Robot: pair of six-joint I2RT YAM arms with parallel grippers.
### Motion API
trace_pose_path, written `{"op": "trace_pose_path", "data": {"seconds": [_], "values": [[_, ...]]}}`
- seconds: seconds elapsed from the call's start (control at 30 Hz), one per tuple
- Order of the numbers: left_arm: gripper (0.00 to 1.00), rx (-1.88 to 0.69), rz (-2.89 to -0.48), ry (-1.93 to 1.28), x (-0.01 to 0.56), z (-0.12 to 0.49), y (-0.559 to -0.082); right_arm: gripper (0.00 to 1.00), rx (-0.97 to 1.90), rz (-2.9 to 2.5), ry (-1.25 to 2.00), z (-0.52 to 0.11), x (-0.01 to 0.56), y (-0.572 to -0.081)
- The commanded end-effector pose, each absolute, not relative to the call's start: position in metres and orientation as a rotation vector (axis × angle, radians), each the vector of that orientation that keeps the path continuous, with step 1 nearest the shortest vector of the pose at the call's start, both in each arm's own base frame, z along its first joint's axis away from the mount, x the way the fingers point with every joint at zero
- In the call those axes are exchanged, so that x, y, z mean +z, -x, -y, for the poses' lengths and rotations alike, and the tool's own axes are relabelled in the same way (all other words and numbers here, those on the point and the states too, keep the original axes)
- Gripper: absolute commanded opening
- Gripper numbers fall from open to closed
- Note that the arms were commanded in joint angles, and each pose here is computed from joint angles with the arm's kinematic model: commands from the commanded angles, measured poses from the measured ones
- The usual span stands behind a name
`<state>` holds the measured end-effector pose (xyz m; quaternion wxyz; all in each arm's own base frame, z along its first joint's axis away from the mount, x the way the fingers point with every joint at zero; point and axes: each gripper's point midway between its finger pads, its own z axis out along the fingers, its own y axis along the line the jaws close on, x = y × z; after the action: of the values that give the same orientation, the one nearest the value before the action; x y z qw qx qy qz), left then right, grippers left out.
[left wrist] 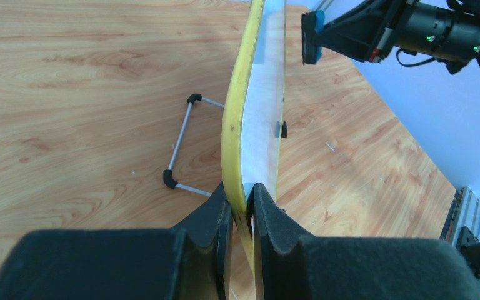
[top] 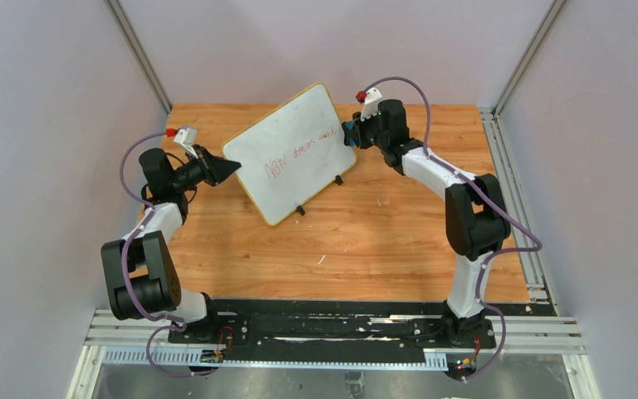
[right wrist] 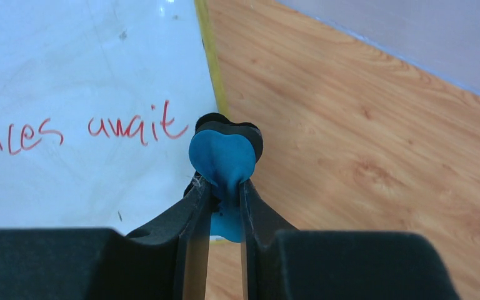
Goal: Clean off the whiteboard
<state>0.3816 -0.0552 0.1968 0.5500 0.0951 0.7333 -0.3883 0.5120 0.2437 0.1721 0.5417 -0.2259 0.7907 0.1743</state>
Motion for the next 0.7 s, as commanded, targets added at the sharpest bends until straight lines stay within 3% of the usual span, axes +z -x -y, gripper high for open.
{"op": "trace_pose_path", "data": {"seconds": [0.0,0.27,0.67], "values": [[0.0,-0.837,-1.747,-0.253,0.183,0.049,-0.388,0.01,0.474,-1.775,0.567,-0.261,0.19,-0.538],[0.0,-0.825,-1.755,-0.251,0.183,0.048,-0.387,0.01,0.543,-1.759,0.556,-0.279,0.187,-0.54],[0.0,-0.825,-1.753,-0.25,0.185,0.048,-0.385,0.01,0.648,-1.693,0.636,-0.329,0.196,-0.504]]}}
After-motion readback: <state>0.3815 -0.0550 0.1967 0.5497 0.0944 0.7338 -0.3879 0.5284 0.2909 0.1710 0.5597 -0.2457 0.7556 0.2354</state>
